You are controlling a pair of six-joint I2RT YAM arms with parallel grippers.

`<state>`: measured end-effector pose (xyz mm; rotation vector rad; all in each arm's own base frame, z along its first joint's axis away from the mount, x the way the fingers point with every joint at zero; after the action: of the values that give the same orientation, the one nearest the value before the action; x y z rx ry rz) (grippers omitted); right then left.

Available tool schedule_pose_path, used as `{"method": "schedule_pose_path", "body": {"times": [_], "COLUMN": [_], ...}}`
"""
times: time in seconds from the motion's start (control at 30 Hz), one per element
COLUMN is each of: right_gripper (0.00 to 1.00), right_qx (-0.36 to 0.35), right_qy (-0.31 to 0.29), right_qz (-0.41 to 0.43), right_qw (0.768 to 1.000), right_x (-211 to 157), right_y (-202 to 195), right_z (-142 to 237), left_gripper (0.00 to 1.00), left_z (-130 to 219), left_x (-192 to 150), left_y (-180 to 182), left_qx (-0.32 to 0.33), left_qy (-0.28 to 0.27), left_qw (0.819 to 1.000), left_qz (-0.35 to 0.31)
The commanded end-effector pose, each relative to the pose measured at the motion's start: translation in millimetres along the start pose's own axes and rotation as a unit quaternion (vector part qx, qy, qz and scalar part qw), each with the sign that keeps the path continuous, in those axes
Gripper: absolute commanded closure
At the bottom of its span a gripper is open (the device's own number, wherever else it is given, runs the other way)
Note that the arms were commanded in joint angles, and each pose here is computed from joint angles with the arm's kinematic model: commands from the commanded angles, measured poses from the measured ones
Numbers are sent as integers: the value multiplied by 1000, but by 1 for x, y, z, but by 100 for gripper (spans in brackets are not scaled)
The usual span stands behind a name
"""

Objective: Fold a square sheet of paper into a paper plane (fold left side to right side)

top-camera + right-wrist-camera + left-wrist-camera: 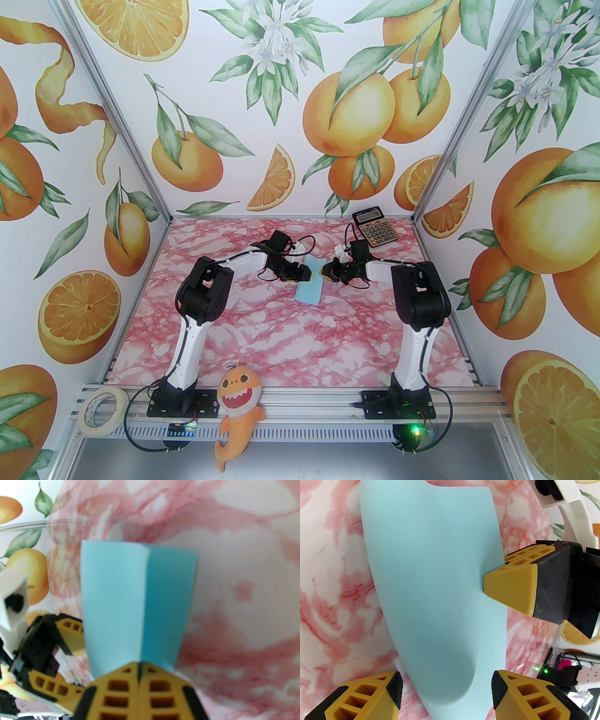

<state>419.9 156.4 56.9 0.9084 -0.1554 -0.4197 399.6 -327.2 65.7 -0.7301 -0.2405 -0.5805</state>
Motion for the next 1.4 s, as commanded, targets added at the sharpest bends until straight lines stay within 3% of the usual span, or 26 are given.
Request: {"method": "schedule_pose_path", "body": {"times": [0.0, 0.7, 0.83, 1.07, 1.17, 1.37], "right_gripper": [100, 95, 83, 73, 60, 51], "right_qx": [-8, -9, -9, -11, -14, -19], "right_qy": [-2, -3, -4, -12, -22, -56], "right_qz": [5, 3, 3, 6, 8, 10], "right_qw": [1000, 1000, 1000, 1000, 1000, 998], "right_x": [3, -2, -3, -3, -1, 5], "right_y": [-2, -4, -4, -1, 1, 5], "right_z": [-5, -5, -4, 1, 8, 28], "left_gripper": [34, 36, 40, 42, 42, 42], "left_z": [-8, -23, -24, -28, -29, -32], "left_x": [1, -1, -6, -11, -12, -12], "left_y": [3, -6, 1, 5, 7, 9], "left_qx": [10, 19, 47, 70, 75, 82], "left_qy": [8, 21, 35, 50, 52, 52], "left_qw": [1000, 999, 998, 996, 996, 995], "left_qz": [-12, -19, -22, -27, -25, -15]}}
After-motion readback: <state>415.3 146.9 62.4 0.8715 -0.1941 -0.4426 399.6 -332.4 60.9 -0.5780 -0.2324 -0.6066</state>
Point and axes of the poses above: each hand's point on the last joint's axis, 136 mm out from that joint toward the fingers, its own z axis back along the fingers, its own y axis along the line the jaws close on, x = y × z, the point moved 4 cm from there along z, back along the fingers, and after that the axes turned 13 degrees about -z, right-handed, at the moved point
